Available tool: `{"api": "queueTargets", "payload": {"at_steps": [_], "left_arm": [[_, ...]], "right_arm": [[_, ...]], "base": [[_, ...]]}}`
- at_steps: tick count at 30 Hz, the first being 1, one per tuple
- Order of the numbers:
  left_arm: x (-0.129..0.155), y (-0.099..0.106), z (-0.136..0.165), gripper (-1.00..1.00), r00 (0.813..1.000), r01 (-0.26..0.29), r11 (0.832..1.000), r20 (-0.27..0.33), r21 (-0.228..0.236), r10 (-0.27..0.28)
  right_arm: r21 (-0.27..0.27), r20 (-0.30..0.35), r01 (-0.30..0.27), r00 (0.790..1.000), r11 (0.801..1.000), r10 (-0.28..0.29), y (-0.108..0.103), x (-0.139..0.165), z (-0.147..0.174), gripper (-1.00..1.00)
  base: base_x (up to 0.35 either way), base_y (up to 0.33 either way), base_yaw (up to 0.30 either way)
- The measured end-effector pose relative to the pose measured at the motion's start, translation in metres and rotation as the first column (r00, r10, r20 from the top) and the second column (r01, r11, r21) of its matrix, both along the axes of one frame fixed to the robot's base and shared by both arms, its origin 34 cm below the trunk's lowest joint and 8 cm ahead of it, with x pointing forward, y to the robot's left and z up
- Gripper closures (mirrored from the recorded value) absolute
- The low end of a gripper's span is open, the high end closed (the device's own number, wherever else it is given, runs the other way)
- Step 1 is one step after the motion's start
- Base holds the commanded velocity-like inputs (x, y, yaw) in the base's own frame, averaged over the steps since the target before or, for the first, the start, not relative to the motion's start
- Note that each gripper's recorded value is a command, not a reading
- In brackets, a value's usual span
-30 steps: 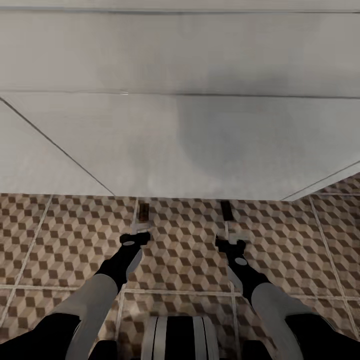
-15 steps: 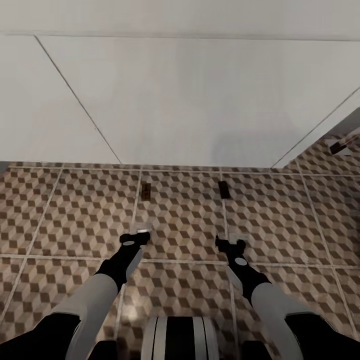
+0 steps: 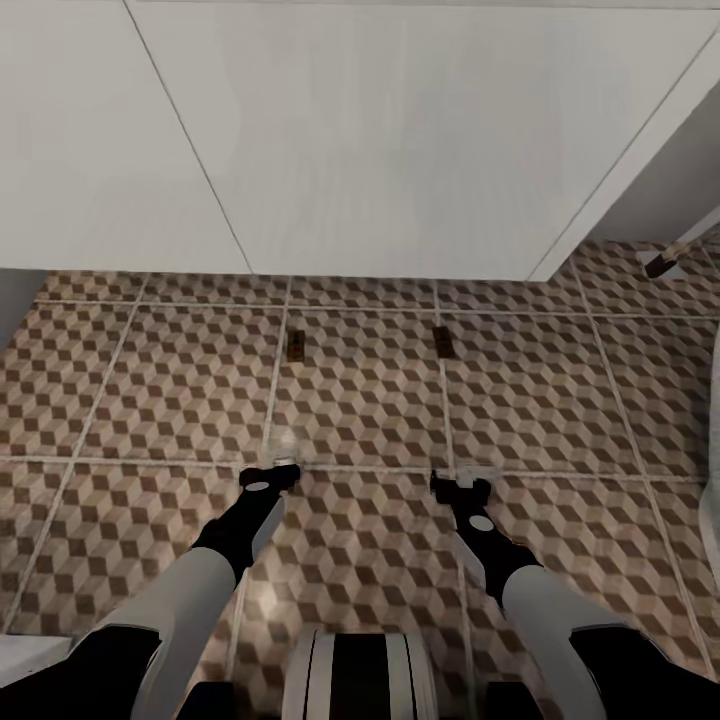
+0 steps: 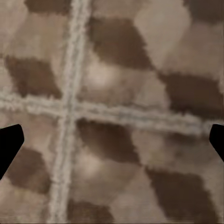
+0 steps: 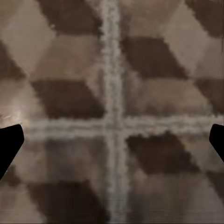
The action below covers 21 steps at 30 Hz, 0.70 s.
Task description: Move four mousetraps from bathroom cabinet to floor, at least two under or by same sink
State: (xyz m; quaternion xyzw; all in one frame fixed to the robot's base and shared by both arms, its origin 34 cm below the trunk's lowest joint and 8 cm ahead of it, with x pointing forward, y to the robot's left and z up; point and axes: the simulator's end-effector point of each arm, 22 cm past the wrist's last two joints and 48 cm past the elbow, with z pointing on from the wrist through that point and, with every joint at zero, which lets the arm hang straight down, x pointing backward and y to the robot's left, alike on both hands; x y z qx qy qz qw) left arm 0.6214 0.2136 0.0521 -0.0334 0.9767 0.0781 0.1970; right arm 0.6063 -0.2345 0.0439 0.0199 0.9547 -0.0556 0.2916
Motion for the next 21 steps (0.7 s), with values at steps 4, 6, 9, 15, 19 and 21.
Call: {"api": "queueTargets", "payload": {"at_steps": [4, 6, 9, 15, 19, 21], "left_arm": [[-0.0003, -0.0002, -0.0002, -1.0, 1.0, -0.001, 1.0, -0.001, -0.001, 0.001], [-0.0005, -0.0002, -0.0003, -1.0, 1.0, -0.001, 1.0, -0.002, -0.001, 0.001], [-0.0011, -0.0003, -0.0006, -1.0, 1.0, -0.001, 1.0, -0.003, -0.002, 0.001], [-0.0022, -0.0012, -0.0011, -1.0, 1.0, -0.001, 1.0, -0.006, -0.003, 0.001], [-0.0024, -0.0013, -0.0012, -1.0, 1.0, -0.001, 1.0, -0.006, -0.004, 0.001], [-0.0026, -0.0013, -0.0012, -1.0, 1.0, -0.001, 1.0, -0.006, -0.004, 0.001]], "right_arm": [[0.0, 0.0, 0.0, 1.0, 1.0, 0.0, -0.0001, 0.0001, 0.0001, -1.0], [0.0, 0.0, 0.0, 1.0, 1.0, 0.0, -0.0002, 0.0001, 0.0001, -1.0], [0.0, 0.001, 0.001, 1.0, 1.0, -0.001, -0.0002, 0.0001, 0.0001, -1.0], [0.0, 0.001, 0.001, 1.0, 1.0, -0.001, -0.0002, 0.0001, 0.0001, -1.0], [0.0, 0.0, 0.001, 1.0, 1.0, -0.001, -0.0003, 0.0, 0.0, -1.0], [0.0, 0.0, 0.002, 1.0, 1.0, -0.002, -0.0003, -0.0001, 0.0001, -1.0]], "base": [[-0.345, 0.0, 0.0], [-0.345, 0.0, 0.0], [-0.345, 0.0, 0.0], [-0.345, 0.0, 0.0], [-0.319, 0.0, 0.0], [-0.196, 0.0, 0.0]]}}
